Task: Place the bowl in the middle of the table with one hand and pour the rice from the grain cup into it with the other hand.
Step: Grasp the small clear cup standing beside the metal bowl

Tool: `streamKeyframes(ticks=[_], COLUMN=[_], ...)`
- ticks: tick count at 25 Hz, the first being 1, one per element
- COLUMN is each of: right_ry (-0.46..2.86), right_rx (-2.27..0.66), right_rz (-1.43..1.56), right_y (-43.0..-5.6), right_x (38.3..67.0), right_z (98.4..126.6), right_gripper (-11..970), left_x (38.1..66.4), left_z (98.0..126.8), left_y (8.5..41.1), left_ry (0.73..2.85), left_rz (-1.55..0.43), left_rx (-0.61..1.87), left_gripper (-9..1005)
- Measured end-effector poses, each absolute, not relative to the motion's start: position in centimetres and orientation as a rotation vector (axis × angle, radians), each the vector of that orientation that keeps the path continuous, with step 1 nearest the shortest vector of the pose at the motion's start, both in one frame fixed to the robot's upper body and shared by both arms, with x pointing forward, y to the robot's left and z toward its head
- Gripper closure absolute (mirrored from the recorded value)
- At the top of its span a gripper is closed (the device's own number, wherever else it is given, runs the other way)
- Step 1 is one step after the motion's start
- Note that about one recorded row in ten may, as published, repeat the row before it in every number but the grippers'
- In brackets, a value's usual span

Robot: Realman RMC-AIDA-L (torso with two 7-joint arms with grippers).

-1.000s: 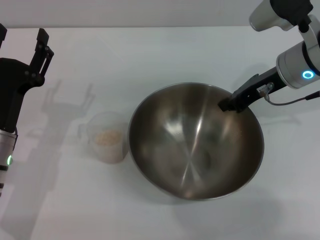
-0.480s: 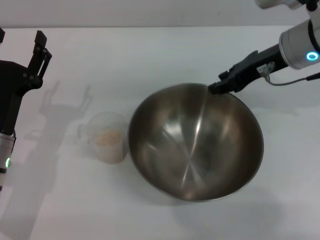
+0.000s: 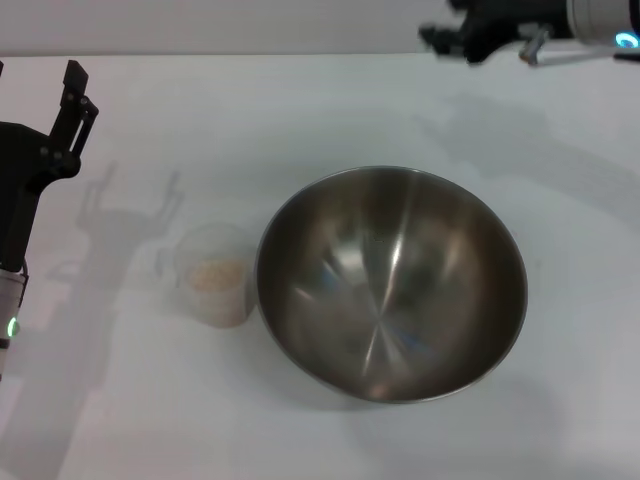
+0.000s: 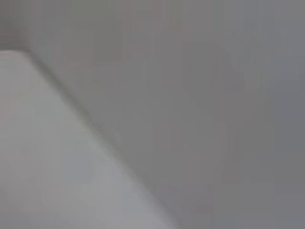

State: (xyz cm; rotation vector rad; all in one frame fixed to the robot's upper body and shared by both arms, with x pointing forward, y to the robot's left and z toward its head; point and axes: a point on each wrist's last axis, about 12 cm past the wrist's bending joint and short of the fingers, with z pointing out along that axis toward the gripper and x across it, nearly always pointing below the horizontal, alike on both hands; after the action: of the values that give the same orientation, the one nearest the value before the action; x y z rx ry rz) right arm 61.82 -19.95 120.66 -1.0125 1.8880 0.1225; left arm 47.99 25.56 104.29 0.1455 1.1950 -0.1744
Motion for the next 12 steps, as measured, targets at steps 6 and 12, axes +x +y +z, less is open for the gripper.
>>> streamKeyframes(ticks=[6,12], right_ry=[1.547,1.247], right_rx=[-0.806,-0.321], right_rz=[-0.153,-0.199], right_y=[-19.7,-20.7], right_x=[60.4,57.7], right_z=[119.8,115.4], right_gripper=[492,492], left_x=[48.0,48.2], left_z=[104.3,104.4], left_y=[25.5,25.6], left_ry=[1.193,1.19], left_rz=[-0.175,-0.172], left_rx=[0.145,0.144], left_gripper=[236,238])
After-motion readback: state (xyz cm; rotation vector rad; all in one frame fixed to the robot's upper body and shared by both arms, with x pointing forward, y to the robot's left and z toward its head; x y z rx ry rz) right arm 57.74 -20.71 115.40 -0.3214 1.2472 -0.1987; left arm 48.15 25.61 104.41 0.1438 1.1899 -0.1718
